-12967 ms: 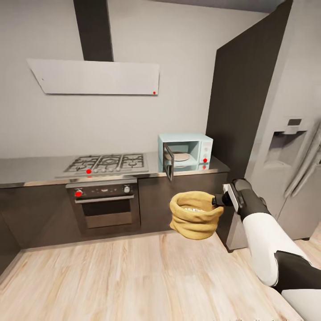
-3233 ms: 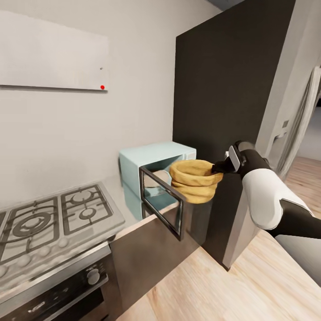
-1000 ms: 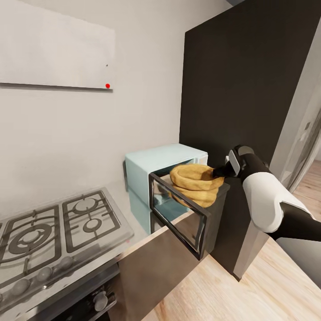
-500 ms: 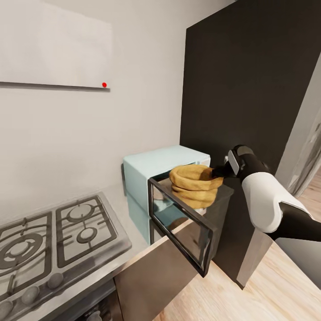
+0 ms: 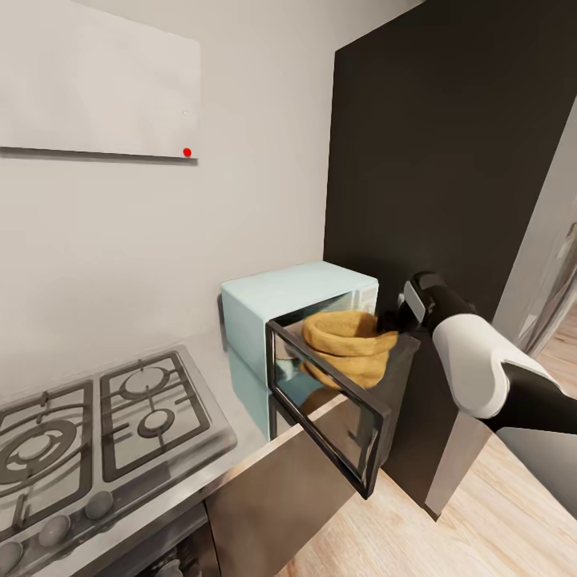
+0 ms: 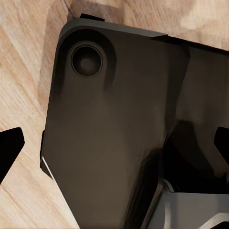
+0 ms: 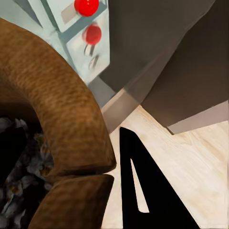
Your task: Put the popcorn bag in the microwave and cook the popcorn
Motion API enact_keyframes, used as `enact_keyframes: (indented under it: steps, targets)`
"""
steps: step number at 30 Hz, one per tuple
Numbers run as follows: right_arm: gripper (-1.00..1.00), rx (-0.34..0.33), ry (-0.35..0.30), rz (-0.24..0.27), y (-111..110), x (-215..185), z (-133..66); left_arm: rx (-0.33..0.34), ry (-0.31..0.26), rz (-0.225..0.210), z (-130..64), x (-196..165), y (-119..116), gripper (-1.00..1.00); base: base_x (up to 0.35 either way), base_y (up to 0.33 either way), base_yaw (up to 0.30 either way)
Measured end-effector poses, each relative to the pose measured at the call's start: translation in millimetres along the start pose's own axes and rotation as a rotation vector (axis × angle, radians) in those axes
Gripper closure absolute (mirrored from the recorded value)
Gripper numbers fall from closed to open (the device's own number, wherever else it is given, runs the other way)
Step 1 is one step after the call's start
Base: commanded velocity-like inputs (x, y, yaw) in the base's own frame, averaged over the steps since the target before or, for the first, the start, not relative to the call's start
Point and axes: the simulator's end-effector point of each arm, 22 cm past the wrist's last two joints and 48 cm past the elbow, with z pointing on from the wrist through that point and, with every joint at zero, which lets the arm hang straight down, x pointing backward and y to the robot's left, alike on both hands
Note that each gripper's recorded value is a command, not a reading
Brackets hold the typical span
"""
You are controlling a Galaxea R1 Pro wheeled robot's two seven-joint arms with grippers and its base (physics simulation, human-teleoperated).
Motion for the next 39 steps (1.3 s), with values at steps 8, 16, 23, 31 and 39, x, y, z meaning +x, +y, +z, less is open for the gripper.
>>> enact_keyframes:
  steps: [8, 16, 23, 31, 39]
  targets:
    - [1.0, 0.017, -0.002, -0.007, -3, 2, 3.8, 0.0, 0.0, 0.0, 0.0, 0, 0, -1.0, 0.0, 0.0, 0.0]
    - [1.0, 0.023, -0.032, 0.0, -7, -10, -5.4, 0.0, 0.0, 0.0, 0.0, 0, 0, -1.0, 0.0, 0.0, 0.0]
    - [1.0, 0.024, -0.059, 0.006, -6, -20, -13.2, 0.0, 0.0, 0.0, 0.0, 0, 0, -1.0, 0.0, 0.0, 0.0]
    - [1.0, 0.018, -0.057, 0.007, -3, -19, -12.9, 0.0, 0.0, 0.0, 0.0, 0, 0, -1.0, 0.0, 0.06, 0.0]
    - [1.0, 0.038, -0.054, -0.009, -6, -18, -11.9, 0.0, 0.0, 0.0, 0.0, 0, 0, -1.0, 0.0, 0.199, 0.0]
